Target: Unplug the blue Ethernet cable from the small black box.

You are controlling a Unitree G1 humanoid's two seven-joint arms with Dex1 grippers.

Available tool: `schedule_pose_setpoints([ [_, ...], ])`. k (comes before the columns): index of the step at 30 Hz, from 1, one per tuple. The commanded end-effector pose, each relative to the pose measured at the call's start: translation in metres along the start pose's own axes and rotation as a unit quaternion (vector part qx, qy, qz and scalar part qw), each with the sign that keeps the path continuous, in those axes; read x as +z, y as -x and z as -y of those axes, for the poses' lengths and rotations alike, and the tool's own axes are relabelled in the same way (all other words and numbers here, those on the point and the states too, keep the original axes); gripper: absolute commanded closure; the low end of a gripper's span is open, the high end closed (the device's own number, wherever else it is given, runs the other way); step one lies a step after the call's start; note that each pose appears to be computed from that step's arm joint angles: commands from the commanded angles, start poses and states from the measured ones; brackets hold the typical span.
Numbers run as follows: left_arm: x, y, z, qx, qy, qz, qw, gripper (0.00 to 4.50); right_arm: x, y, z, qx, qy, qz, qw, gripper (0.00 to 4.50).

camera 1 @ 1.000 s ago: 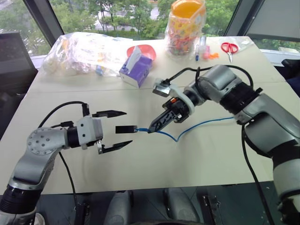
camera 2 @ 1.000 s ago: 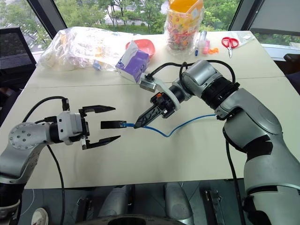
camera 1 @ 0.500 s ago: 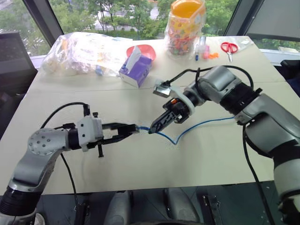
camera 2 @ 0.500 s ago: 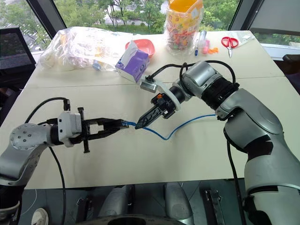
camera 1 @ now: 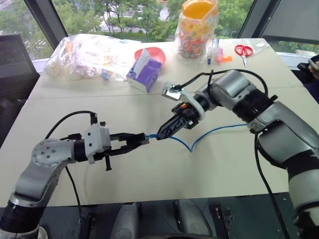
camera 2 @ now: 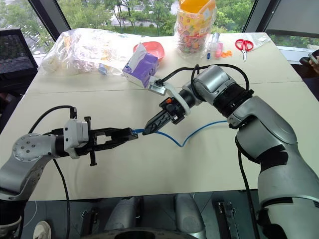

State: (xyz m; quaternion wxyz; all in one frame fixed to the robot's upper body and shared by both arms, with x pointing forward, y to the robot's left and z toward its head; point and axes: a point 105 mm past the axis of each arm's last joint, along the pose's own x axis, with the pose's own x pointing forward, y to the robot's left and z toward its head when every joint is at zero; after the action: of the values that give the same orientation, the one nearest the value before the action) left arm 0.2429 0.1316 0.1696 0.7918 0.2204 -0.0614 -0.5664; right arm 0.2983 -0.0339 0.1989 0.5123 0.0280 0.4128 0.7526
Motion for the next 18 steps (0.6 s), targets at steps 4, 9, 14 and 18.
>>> schedule_pose_setpoints([
  [4, 0.001, 0.003, 0.002, -0.001, 0.054, 0.0, 0.999, 4.01, 0.015, 0.021, 0.007, -0.066, 0.087, 0.0, 0.994, 0.03],
  [9, -0.007, 0.007, 0.004, -0.016, 0.102, -0.028, 0.994, 4.01, 0.03, 0.044, 0.003, -0.121, 0.209, 0.019, 0.97, 0.03],
  [14, -0.009, 0.005, -0.009, -0.002, 0.11, -0.026, 0.994, 4.01, 0.046, 0.05, -0.007, -0.15, 0.316, 0.108, 0.931, 0.03],
  [18, -0.006, 0.001, -0.02, 0.005, 0.105, -0.017, 0.994, 4.01, 0.041, 0.046, -0.011, -0.165, 0.348, 0.124, 0.914, 0.03],
])
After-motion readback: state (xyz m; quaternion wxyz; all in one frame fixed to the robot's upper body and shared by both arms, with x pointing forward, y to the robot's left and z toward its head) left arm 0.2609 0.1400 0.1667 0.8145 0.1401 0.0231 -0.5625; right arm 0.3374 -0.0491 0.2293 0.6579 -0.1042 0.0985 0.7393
